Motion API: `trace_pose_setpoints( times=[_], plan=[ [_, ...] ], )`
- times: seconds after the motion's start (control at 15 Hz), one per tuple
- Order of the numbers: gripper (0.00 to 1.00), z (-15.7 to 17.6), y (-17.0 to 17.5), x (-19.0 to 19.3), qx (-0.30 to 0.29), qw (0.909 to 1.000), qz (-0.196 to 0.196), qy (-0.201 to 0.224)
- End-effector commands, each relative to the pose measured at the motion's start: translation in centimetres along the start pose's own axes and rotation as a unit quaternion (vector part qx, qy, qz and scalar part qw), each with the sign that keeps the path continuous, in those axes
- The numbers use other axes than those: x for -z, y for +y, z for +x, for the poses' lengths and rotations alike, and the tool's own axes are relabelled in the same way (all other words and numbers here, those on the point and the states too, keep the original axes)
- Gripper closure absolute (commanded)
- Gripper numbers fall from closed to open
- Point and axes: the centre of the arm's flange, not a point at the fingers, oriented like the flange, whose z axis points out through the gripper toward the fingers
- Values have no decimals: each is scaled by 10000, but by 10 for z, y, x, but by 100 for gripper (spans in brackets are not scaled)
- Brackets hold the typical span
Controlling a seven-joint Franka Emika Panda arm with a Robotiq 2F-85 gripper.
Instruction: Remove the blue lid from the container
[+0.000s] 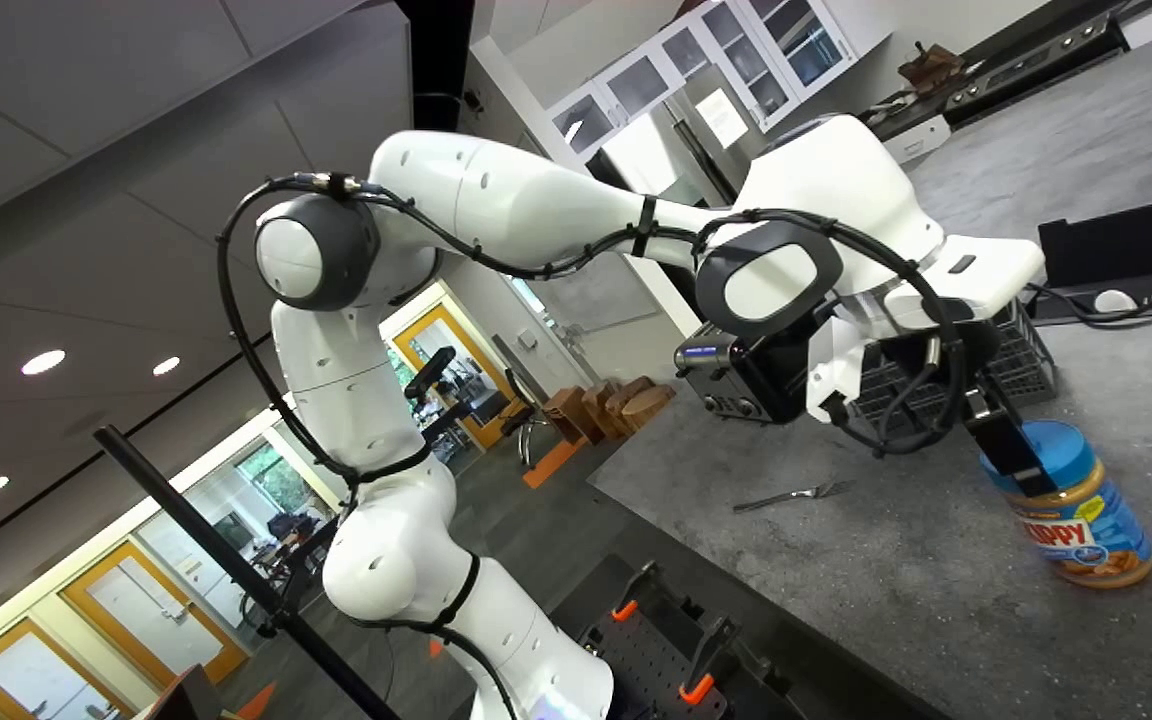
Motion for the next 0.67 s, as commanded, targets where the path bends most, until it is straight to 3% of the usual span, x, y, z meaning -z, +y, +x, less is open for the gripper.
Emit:
trace_pose_setpoints(
  times=[0.0,0.6],
  plan=[
    [45,-1,0,6,11,10000,41,-5],
    [45,-1,3,38,64,9996,151,216]
  ],
)
